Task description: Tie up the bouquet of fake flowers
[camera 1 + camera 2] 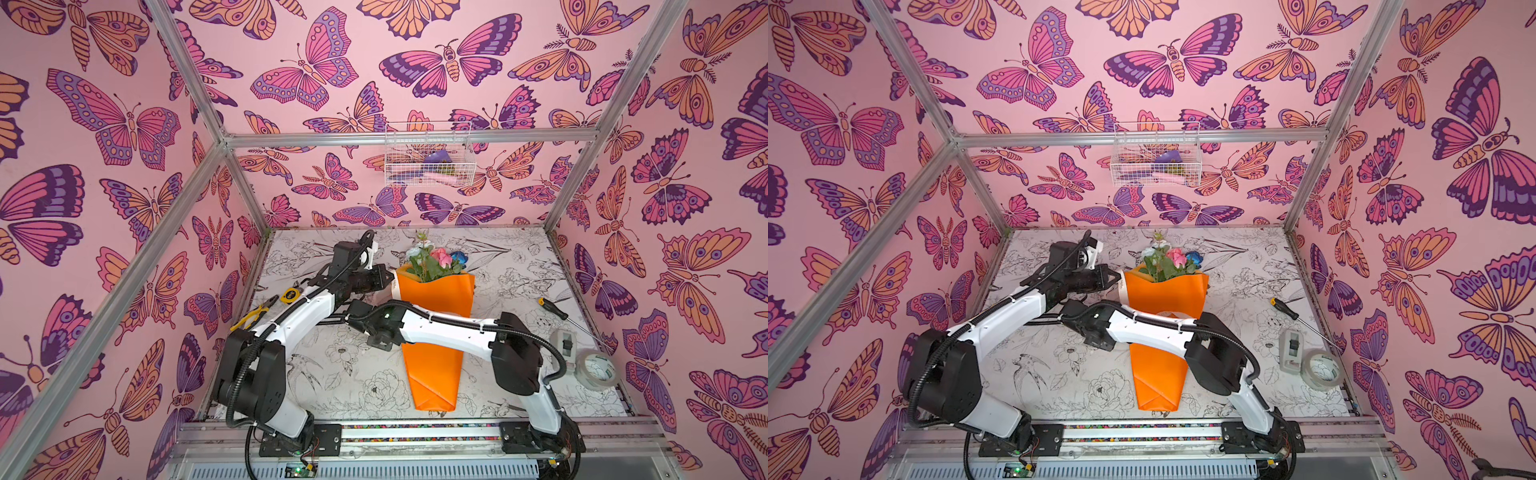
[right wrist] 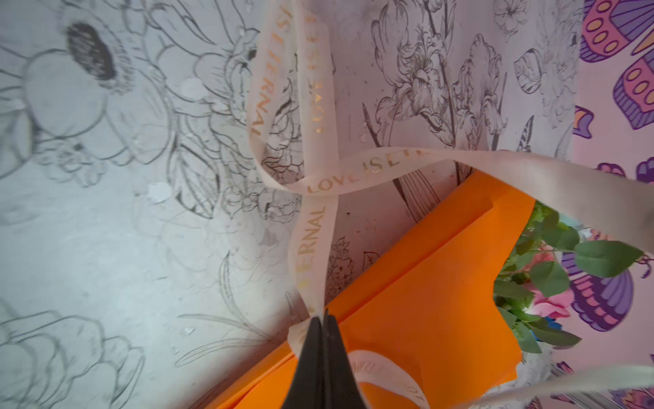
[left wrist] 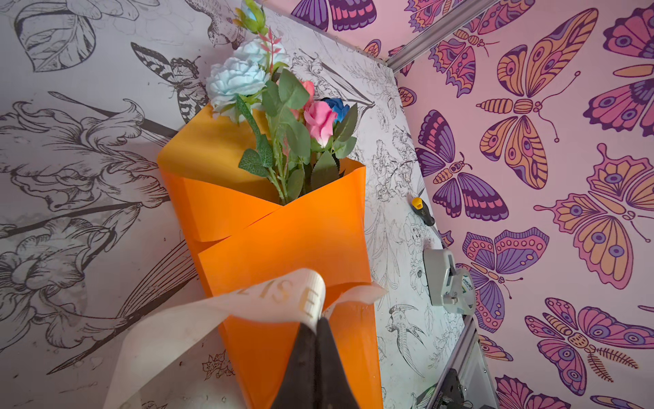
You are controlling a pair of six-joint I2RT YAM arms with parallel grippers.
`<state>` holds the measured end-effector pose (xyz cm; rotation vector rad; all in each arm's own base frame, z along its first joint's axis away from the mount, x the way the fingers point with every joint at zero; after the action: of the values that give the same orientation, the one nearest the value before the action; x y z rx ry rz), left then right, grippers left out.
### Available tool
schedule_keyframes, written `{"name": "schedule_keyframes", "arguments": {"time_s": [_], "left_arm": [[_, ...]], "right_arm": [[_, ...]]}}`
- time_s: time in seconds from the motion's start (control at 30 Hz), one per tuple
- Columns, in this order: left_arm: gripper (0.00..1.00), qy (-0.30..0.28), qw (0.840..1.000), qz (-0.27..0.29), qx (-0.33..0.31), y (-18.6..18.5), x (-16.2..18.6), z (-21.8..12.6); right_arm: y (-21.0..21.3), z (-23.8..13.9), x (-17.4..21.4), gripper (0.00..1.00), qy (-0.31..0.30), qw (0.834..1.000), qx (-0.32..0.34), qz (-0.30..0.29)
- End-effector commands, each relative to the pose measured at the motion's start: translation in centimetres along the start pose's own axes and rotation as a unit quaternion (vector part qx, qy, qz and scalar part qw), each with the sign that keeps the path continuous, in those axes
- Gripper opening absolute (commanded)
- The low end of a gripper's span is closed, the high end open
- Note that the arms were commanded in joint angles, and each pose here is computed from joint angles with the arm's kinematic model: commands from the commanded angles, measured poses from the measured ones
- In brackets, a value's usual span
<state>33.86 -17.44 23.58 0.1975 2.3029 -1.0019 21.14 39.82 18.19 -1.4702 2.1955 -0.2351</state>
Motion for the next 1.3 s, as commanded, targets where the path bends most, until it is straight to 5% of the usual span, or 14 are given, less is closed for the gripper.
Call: {"name": "schedule_keyframes", "arguments": {"time_s": [0.0, 0.43, 0.8, 1.1, 1.27], "left_arm": [[0.00, 0.003, 1.000, -0.011, -0.003, 0.8, 0.3, 0.4], [0.00, 0.000, 0.999, -0.024, -0.022, 2.3, 1.3, 0.0], [0.00, 0.012, 0.998, -0.040, -0.048, 3.9, 3.4, -0.3], [0.00, 0.046, 0.994, -0.083, -0.045, 4.9, 6.6, -0.5], [0.00, 0.056, 0.993, -0.096, -0.050, 4.8, 8.2, -0.9]], "right_arm": [[0.7, -1.5, -0.2, 0.00, -0.047, 0.996, -0.072, 0.021], [-1.9, -8.0, 0.9, 0.00, -0.172, 0.973, -0.103, 0.117], [-5.8, -11.9, 7.1, 0.00, -0.273, 0.912, -0.022, 0.307], [-6.6, -10.0, 13.8, 0.00, -0.197, 0.834, 0.102, 0.506], [-5.7, -8.6, 16.6, 0.05, -0.133, 0.808, 0.127, 0.560]]}}
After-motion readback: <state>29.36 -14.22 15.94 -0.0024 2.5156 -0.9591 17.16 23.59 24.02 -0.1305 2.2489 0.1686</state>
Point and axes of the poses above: each gripper's point midway between its finger pads, its own z axis out along the fingers, its own y axis along the line the jaws close on, x = y × z, the point moved 9 cm from there along -z, back along the fingers, and after that the axes turned 5 degrees about z, right-handed, at the moved point
